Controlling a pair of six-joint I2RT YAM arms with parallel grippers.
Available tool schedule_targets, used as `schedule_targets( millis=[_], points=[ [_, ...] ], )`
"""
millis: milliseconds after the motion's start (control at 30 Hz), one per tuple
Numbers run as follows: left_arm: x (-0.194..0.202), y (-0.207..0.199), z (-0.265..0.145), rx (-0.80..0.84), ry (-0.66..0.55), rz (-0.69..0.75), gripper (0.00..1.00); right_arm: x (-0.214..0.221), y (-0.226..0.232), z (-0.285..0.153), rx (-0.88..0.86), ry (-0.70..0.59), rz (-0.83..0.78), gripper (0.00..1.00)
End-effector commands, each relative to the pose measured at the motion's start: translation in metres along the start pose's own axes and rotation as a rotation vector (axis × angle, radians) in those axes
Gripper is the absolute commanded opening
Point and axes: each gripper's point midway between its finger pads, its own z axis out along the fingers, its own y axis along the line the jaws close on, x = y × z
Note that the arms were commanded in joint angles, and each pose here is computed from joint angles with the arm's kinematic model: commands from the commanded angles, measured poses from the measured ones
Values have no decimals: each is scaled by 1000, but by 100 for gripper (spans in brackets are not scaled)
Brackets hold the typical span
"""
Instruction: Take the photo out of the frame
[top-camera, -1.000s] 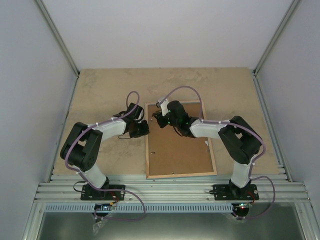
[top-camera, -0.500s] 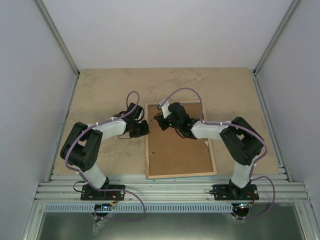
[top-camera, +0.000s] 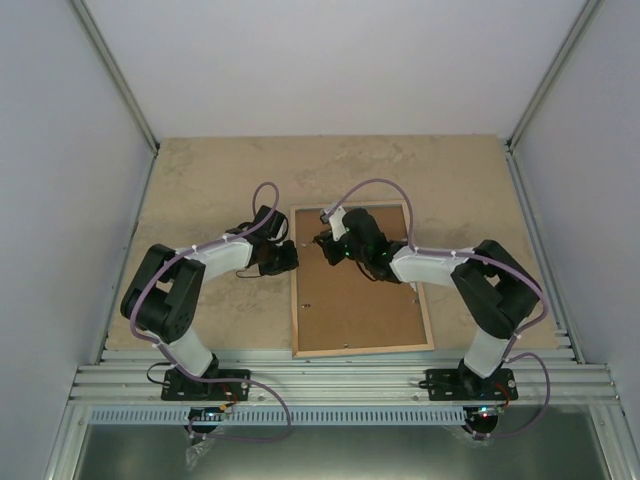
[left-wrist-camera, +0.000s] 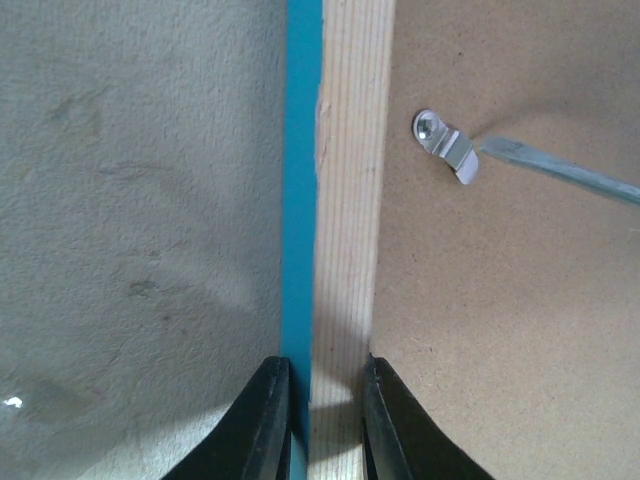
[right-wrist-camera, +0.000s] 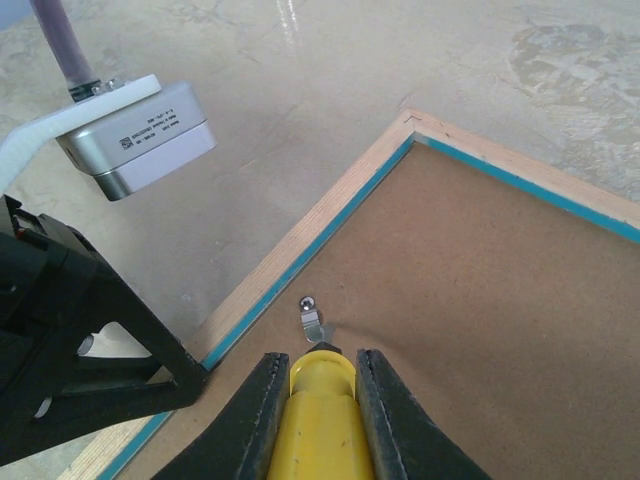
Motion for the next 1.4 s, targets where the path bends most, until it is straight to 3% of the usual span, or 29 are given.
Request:
schedule_targets(
  millis=[0,333,600,867,1200,1367],
  points=[
    [18,8,4,-21,72,-58,10,-13,-2,-14,24,-40,8,0],
    [17,15,-4,-34,5,-193,7,-14,-16,-44,92,-79,33,0],
    [29,23,-11,11,-45,-464,8,-19,-25,-72,108,-128,58,0],
    [43,23,-25,116,-117,-714,17,-21,-36,-85,114,-165,79,0],
    [43,16,-40,50,-160,-651,42,-21,-40,-93,67,-182,83,0],
    [10,13,-64,-78,-248,-446,60,-21,-39,-100,63,-191,71,0]
  ],
)
